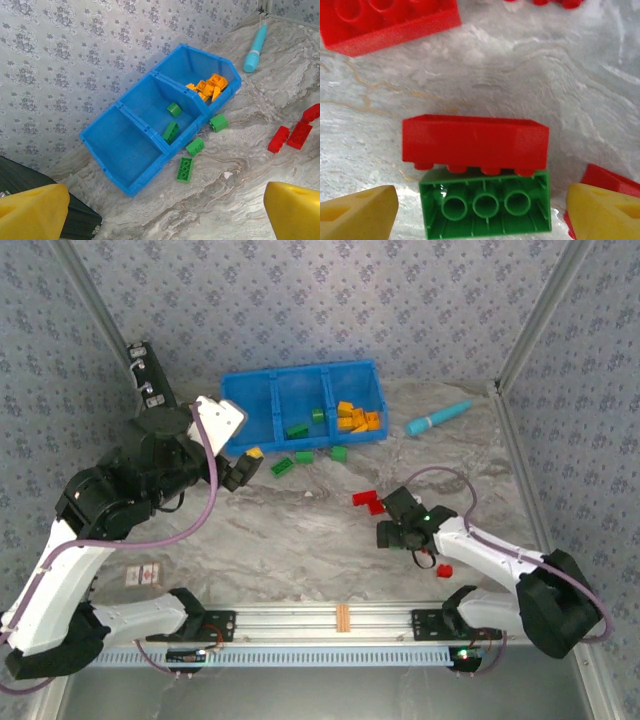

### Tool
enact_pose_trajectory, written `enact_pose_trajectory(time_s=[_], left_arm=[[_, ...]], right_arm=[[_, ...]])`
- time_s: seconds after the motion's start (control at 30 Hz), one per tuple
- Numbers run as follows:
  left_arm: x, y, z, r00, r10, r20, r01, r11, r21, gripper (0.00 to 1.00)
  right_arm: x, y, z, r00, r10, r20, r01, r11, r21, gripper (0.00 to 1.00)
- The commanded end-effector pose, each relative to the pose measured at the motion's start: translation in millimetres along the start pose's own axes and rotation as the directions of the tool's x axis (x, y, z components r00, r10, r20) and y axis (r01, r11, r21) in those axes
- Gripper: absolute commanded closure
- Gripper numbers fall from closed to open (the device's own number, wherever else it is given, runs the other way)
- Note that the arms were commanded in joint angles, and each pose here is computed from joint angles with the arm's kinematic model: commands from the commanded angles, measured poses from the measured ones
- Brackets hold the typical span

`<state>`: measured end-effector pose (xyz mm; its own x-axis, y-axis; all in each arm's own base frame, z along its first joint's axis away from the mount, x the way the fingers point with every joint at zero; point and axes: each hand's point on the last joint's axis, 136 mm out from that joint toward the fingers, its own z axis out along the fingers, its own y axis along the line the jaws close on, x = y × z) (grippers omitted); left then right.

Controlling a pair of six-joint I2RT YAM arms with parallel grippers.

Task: Sort the legos into containers by color
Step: Pick up the lego from the bottom-right of the table.

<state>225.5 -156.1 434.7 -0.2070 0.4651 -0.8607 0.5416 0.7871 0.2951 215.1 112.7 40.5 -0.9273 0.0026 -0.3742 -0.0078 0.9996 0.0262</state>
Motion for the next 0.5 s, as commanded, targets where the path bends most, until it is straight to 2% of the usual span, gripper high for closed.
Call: enact_pose_trajectory(time_s=[0.0,0.27,0.47], left_arm=[[-7,6,-9,1.000,-0.015,0.027,0.015,1.000,-0.015,0.00],[-6,9,-16,0.999,-0.018,0.045,0.020,1.000,-0.025,0.00],[-5,12,-20,0.999,-0.016,0.049,0.018,0.999,-0.035,0.00]], right_arm=[[2,3,9,0.999,-0.025,-0.039,0.024,1.000,-0.006,0.13],[8,6,21,0.996,-0.023,-0.090,0.024,1.000,0.013,0.18],[5,6,19,0.996,-0.015,-0.087,0.018,0.999,0.029,0.34]])
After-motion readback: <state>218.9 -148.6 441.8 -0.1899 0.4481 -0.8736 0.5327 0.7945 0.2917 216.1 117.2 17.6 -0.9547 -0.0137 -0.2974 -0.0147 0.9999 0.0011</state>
